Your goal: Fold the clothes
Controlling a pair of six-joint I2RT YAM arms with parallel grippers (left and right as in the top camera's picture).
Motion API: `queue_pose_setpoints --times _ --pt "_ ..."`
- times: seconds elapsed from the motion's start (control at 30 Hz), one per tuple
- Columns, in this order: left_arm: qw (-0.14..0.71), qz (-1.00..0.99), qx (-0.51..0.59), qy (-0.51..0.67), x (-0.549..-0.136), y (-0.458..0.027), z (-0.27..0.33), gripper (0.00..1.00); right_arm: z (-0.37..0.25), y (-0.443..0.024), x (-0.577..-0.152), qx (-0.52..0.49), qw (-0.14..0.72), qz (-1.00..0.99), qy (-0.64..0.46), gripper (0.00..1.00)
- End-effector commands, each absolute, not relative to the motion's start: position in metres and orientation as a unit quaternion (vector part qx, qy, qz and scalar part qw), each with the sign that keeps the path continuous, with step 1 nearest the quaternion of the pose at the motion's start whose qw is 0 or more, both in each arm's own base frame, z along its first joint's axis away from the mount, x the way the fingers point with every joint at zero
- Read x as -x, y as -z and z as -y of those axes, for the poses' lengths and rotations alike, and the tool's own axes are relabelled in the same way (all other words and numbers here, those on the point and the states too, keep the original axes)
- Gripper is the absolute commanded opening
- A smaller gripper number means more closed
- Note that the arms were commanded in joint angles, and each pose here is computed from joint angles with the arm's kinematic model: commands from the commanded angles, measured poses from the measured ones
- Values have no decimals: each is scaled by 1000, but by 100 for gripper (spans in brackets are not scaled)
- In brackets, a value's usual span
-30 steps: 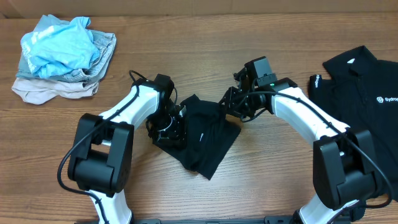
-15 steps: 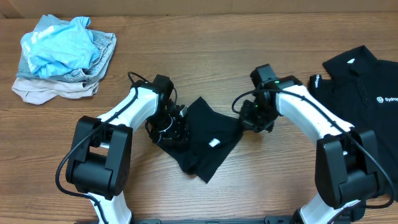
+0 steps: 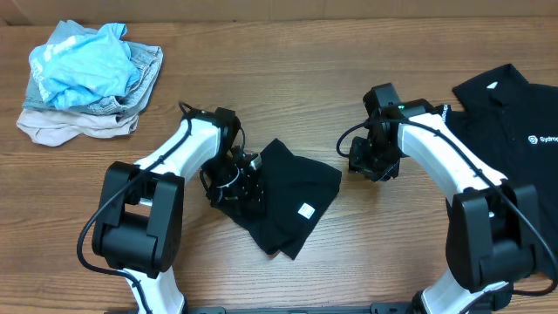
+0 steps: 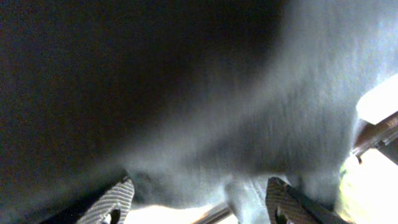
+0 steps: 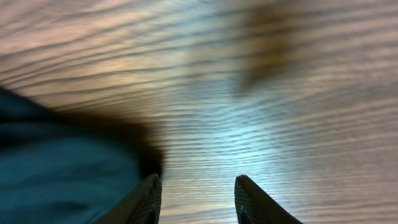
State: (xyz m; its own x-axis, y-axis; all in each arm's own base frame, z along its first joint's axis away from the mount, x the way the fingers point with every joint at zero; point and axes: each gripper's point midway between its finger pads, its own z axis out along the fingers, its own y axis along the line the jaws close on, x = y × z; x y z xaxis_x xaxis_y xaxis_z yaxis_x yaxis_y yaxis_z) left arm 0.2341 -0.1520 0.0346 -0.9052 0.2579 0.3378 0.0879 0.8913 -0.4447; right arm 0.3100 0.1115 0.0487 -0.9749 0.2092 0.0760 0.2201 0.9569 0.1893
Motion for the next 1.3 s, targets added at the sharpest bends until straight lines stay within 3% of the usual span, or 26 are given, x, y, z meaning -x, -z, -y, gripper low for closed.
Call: queue_pose_setpoints --times 0.0,0.07,0.1,0.13,0.17,0.2,0.37,0.53,0.6,0.87,1.13,1.27 --pt "160 944 130 -257 -259 -57 163 62 -143 -98 -322 25 -27 980 197 41" --pt "148 946 140 -251 -266 -61 162 44 -165 -114 -314 -21 -25 965 260 24" --pt "143 948 142 -247 -269 -61 161 30 -176 -119 -308 -33 -15 957 287 12" --pt "136 949 142 -246 -272 -60 161 16 -186 -123 -300 -40 0 950 309 6" --pt "131 951 137 -246 -276 -61 160 7 -193 -122 -293 -46 12 947 318 4" --pt "127 953 127 -246 -280 -61 159 4 -200 -120 -285 -52 24 945 321 4" --pt "90 960 75 -254 -309 -68 140 7 -236 -100 -242 -57 88 944 312 4" --pt "68 960 21 -272 -328 -74 112 38 -272 -81 -216 -13 123 944 305 7" --pt "62 956 1 -287 -333 -76 103 42 -282 -73 -204 -6 140 941 307 10" --pt "57 949 -11 -308 -334 -81 90 50 -266 -47 -169 48 241 937 247 13" --pt "70 947 63 -307 -319 -79 112 64 -215 -35 -171 98 248 951 158 15" --pt "86 946 93 -298 -306 -72 122 55 -210 -40 -187 90 235 948 193 17"
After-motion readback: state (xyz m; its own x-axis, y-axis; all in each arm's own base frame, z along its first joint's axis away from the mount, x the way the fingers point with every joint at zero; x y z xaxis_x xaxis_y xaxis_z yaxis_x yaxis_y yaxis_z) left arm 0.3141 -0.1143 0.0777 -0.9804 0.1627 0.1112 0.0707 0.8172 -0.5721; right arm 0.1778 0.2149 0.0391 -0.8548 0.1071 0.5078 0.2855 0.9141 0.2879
